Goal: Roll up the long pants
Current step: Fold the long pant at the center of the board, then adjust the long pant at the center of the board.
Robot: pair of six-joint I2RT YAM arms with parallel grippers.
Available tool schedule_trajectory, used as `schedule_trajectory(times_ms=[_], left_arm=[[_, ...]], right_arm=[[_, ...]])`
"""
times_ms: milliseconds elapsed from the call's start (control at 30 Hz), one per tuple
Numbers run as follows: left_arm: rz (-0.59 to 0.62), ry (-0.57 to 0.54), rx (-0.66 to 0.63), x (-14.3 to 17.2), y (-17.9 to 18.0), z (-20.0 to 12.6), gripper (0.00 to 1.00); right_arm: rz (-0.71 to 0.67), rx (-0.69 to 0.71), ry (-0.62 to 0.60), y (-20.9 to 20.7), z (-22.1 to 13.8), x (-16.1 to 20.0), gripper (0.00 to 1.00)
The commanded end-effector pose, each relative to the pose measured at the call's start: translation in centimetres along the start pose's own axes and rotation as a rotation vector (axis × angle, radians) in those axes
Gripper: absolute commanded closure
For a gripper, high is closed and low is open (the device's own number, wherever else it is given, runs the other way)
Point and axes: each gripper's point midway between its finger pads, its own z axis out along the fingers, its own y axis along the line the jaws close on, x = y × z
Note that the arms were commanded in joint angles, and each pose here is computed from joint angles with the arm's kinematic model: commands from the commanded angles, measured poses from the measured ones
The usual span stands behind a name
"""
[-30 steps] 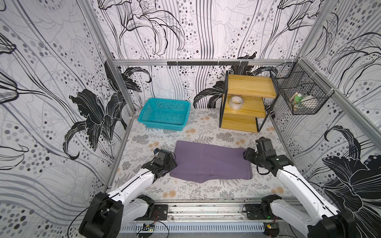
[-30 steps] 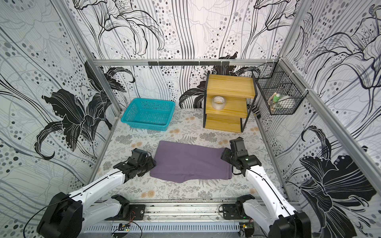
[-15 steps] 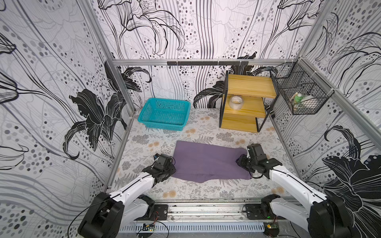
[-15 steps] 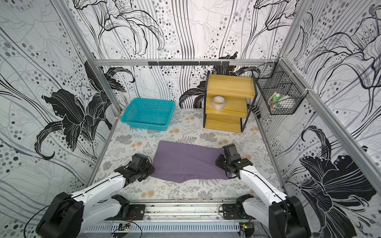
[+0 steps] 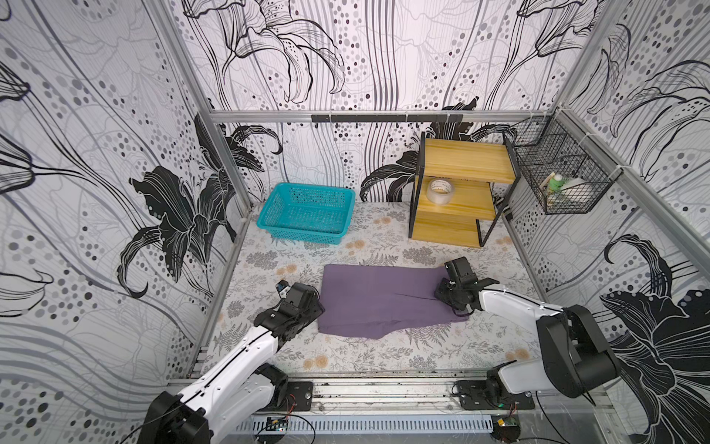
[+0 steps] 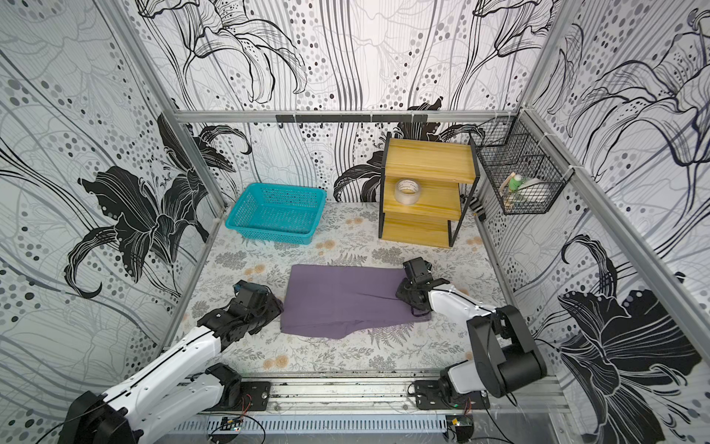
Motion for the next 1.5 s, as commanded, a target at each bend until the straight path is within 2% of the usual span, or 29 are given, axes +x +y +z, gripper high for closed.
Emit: schedule_trajectory(times_ms=[0,67,200,267,333,433,533,700,933,1033,1100,1200,1233,1400,1467], left_arm=[[0.069,-0.11,-0.002,-3.2,-1.4,-1.3,0.24],[0.135,-0.121,0.029,-4.8,-3.8,-1.5,0.2],[0.227,-0.052,-0.009,-5.7,-5.9,0.8,0.18],[0.216,-0.005,0.007,-5.3,-6.1,2.4,0.19],[0.197,0.038,0.041,-4.6,-6.3,3.9,0.22],[0.198,0.074,0.047,-4.2,-6.7,5.2,0.26],[0.196,0.071,0.004,-4.4,-6.1,6.4,0.33],[0.183,0.099,-0.014,-3.6,-5.7,8.2,0.42],[0.181,0.093,-0.086,-3.1,-3.6,9.1,0.62],[0.175,0.103,-0.102,-2.8,-2.9,9.3,0.75],[0.159,0.111,-0.1,-2.5,-2.4,9.5,0.77],[0.127,0.129,-0.119,-2.2,-1.3,9.8,0.95],[0.111,0.129,-0.14,-2.3,-0.7,9.6,0.98],[-0.019,0.041,-0.297,-3.8,3.7,6.9,1.0],[-0.087,0.03,-0.331,-3.1,5.2,5.9,1.0]], right_arm=[[-0.052,0.034,-0.056,0.7,0.3,-2.1,0.45],[-0.079,0.051,-0.103,1.1,-1.4,-3.5,0.44],[-0.07,-0.093,-0.277,2.2,-8.0,-5.1,0.34],[-0.077,-0.121,-0.247,2.1,-9.5,-4.1,0.32],[-0.078,-0.178,-0.158,2.3,-10.1,-2.0,0.32],[-0.02,-0.265,-0.072,1.9,-10.6,1.2,0.32],[0.068,-0.299,-0.039,0.4,-10.2,3.5,0.34],[0.152,-0.31,0.033,-1.0,-7.5,6.2,0.36],[0.145,-0.327,0.075,0.3,-5.0,6.1,0.38],[0.113,-0.314,0.087,0.8,-3.9,5.8,0.43],[0.094,-0.305,0.082,1.0,-3.2,5.5,0.45],[0.074,-0.293,0.079,1.7,-2.0,4.7,0.48],[0.063,-0.291,0.08,2.0,-1.6,4.4,0.49],[-0.006,-0.292,0.076,4.7,-0.2,2.4,0.52],[-0.044,-0.288,0.093,6.2,0.5,1.9,0.54]])
